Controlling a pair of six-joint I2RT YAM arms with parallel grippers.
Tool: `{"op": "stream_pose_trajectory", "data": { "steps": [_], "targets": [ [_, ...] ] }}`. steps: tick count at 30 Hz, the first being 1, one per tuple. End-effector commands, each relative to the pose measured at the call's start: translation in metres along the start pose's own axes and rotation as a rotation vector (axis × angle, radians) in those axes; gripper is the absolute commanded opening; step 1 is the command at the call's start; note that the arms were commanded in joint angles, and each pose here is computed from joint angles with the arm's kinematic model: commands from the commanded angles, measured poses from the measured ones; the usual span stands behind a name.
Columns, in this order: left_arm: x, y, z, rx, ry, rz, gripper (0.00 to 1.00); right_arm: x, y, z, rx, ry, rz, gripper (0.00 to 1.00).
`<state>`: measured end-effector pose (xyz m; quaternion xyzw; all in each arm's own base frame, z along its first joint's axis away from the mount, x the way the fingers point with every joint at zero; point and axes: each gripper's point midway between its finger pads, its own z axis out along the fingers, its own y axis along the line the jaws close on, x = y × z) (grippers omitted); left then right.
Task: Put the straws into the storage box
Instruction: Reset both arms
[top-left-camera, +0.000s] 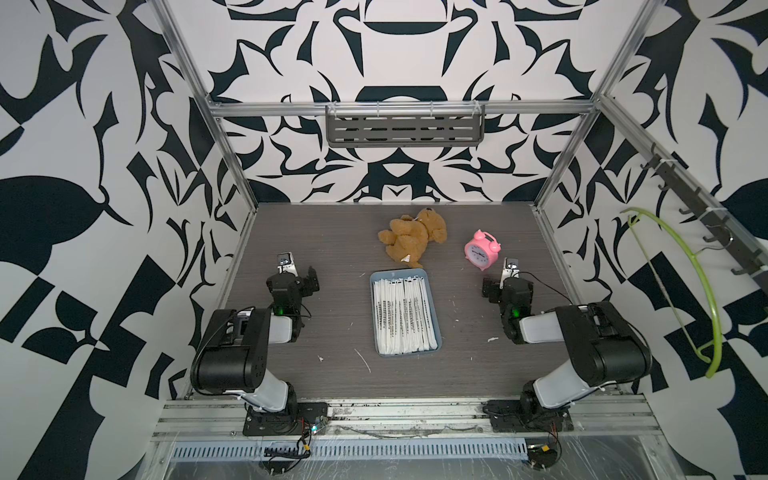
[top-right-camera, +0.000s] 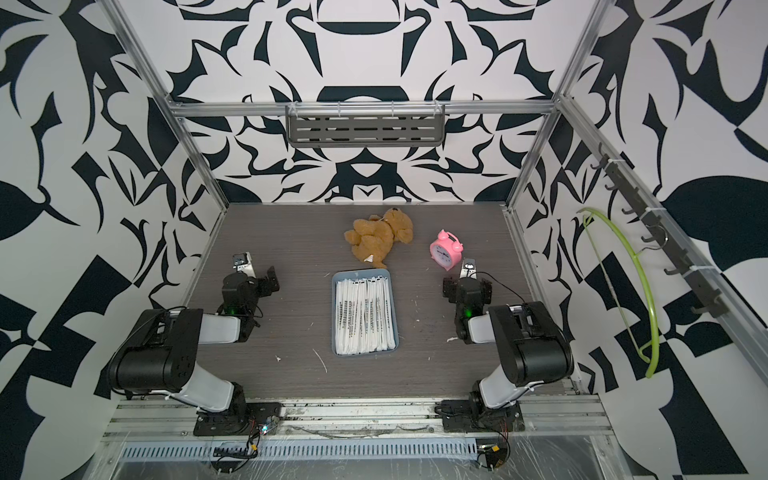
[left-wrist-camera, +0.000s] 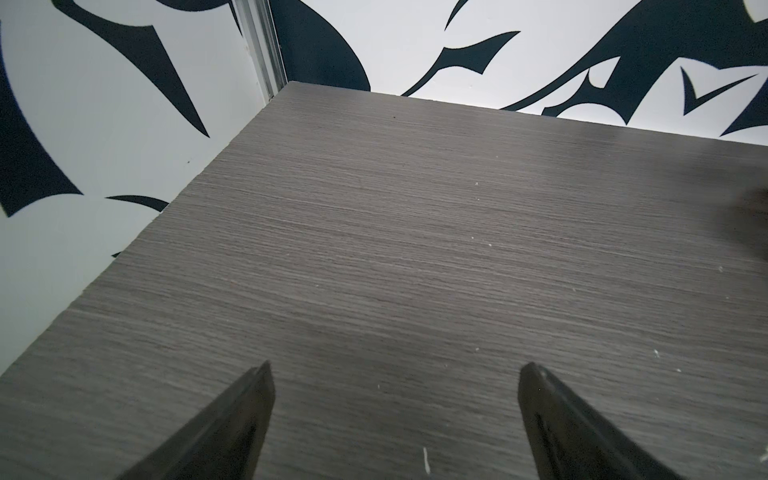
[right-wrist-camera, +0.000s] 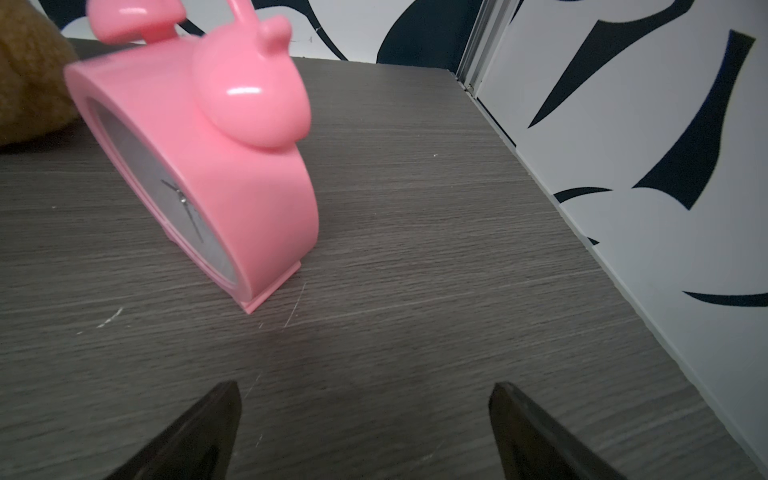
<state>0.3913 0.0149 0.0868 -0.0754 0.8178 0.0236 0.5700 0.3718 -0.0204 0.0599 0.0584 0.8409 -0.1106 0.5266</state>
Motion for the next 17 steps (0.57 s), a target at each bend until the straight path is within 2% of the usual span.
{"op": "stream_pose_trajectory", "data": {
  "steps": [1,11,13,17],
  "targets": [
    [-0.003,0.003,-0.003,-0.009,-0.016,-0.005,0.99,-0.022,-0.001,0.001,0.003,-0.06,0.036,1.0],
    [-0.002,0.0,-0.003,-0.011,-0.012,0.008,0.99,-0.023,-0.001,0.001,0.003,-0.061,0.037,1.0],
    [-0.001,-0.015,-0.002,0.029,-0.01,0.071,0.99,-0.023,-0.001,0.001,0.004,-0.061,0.037,1.0],
    [-0.002,-0.015,-0.003,0.026,-0.011,0.074,0.99,-0.023,-0.001,0.001,0.003,-0.061,0.037,1.0]
  ]
}}
